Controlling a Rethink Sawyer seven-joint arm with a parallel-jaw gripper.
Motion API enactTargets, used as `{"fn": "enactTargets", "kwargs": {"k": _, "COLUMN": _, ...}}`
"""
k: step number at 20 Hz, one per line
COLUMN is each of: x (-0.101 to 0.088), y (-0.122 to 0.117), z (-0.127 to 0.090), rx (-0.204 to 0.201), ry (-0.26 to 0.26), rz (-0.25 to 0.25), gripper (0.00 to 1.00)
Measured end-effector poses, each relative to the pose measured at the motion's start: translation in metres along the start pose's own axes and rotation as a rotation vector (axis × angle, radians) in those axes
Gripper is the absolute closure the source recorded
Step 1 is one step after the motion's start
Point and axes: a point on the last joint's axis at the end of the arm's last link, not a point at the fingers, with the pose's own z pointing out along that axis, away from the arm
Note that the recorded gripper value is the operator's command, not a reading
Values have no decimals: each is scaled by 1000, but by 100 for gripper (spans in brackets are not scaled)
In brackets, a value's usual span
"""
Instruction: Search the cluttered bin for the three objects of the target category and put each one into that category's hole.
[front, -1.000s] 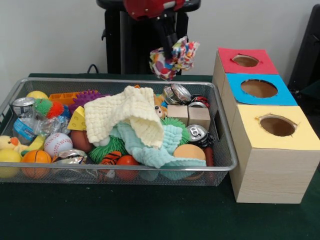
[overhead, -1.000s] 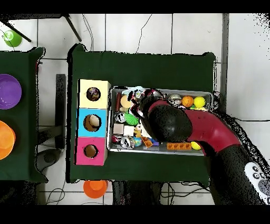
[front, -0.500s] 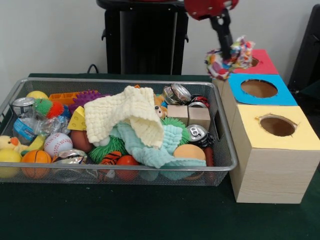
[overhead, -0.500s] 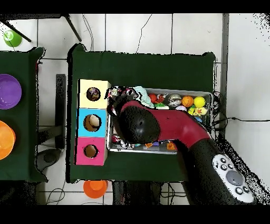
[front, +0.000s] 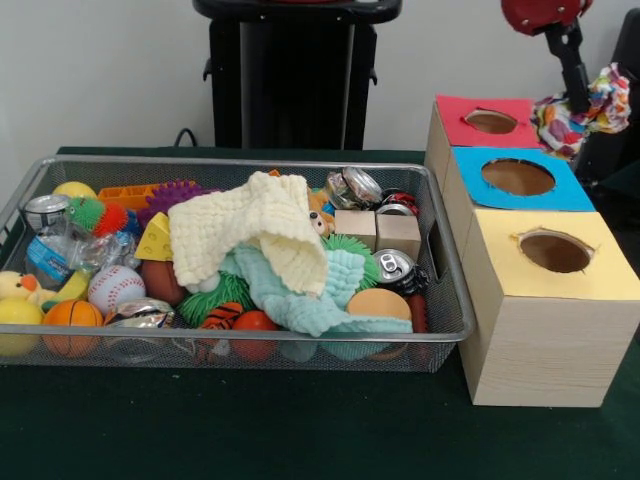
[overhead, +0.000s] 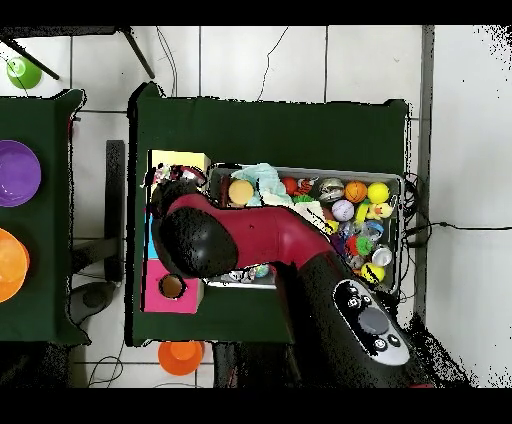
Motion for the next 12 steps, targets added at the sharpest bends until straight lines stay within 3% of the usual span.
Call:
{"fn": "enactTargets", "kwargs": {"k": 4, "x": 1, "y": -2, "z": 1, "rx": 25, "ry": -6, "rz": 4, "gripper": 100}}
{"fn": "enactTargets", "kwargs": {"k": 12, "x": 28, "y": -19, "z": -1, "rx": 82, "ry": 25, "rz": 41, "gripper": 100}}
